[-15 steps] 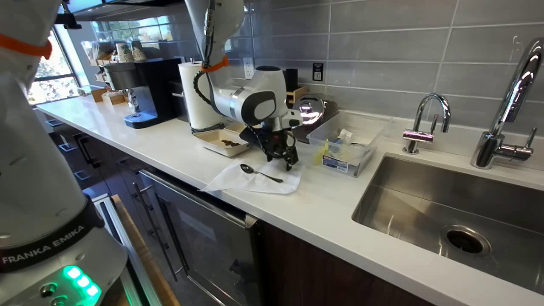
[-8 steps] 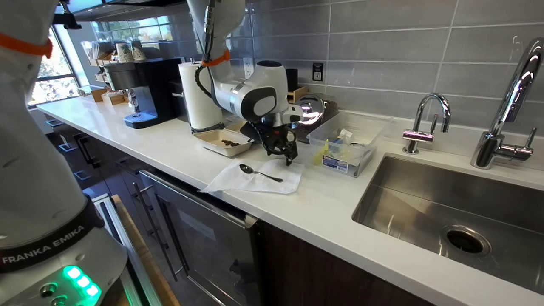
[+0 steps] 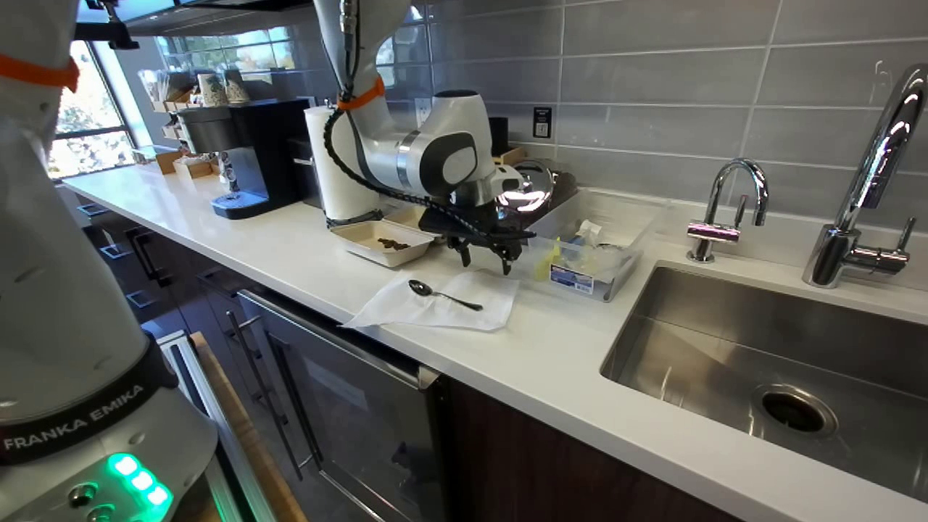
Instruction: Rotate the white napkin to the right.
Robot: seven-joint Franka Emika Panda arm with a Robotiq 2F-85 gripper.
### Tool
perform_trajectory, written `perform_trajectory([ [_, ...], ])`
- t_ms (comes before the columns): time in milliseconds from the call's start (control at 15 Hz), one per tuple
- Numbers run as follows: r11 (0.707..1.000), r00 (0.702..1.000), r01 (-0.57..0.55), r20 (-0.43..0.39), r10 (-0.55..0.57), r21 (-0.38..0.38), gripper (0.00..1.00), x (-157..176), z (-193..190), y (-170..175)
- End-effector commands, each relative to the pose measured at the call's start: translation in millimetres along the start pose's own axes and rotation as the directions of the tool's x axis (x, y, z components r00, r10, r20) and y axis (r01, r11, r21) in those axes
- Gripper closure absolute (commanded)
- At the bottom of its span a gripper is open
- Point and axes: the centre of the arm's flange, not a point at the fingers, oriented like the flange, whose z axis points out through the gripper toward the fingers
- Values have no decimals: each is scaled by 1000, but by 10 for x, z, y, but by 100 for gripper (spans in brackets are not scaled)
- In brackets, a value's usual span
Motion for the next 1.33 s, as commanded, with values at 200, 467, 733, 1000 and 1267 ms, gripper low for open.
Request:
perform_trajectory([
  [200, 993, 990, 122, 75, -122, 5, 0, -162, 49, -329],
  [467, 994, 993, 105, 44, -105, 11, 0, -112, 86, -348],
  [733, 995, 993, 95, 75, -94, -3, 0, -126, 171, -323],
  [1000, 995, 989, 103, 103, -102, -12, 0, -188, 283, -278],
  [1267, 993, 987, 115, 107, -117, 23, 0, -214, 412, -358],
])
